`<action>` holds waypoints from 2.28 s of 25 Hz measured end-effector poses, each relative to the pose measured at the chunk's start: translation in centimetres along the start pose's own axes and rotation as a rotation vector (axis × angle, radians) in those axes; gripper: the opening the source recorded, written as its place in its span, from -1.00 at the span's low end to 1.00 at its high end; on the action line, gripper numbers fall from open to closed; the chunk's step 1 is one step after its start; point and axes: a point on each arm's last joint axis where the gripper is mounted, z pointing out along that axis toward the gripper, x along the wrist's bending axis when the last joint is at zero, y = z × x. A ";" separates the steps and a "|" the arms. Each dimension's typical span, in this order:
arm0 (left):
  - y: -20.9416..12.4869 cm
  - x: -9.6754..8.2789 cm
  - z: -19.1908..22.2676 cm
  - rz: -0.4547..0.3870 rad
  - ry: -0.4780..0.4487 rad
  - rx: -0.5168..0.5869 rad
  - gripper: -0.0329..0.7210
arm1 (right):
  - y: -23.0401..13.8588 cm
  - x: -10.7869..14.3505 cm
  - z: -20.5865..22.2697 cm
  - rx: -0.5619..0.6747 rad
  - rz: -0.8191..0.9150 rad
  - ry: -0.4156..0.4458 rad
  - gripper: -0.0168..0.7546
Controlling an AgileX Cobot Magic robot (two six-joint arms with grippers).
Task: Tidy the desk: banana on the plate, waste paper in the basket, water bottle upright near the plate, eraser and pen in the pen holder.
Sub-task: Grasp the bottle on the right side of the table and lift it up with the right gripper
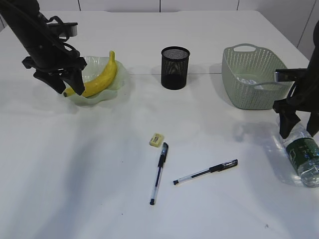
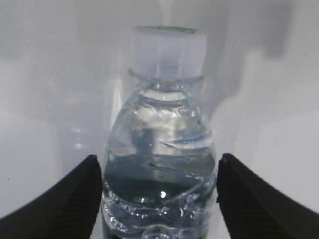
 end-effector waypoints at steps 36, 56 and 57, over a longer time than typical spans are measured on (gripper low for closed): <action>0.0 0.0 0.0 0.000 0.001 -0.004 0.20 | -0.4 0.3 1.0 0.029 -0.010 0.032 0.46; 0.0 0.3 0.0 0.015 0.035 0.003 0.20 | -0.6 -0.5 1.1 0.051 -0.049 -0.054 0.46; 0.0 0.3 0.0 0.015 0.035 0.003 0.20 | -0.6 -0.5 1.1 0.051 -0.050 -0.056 0.44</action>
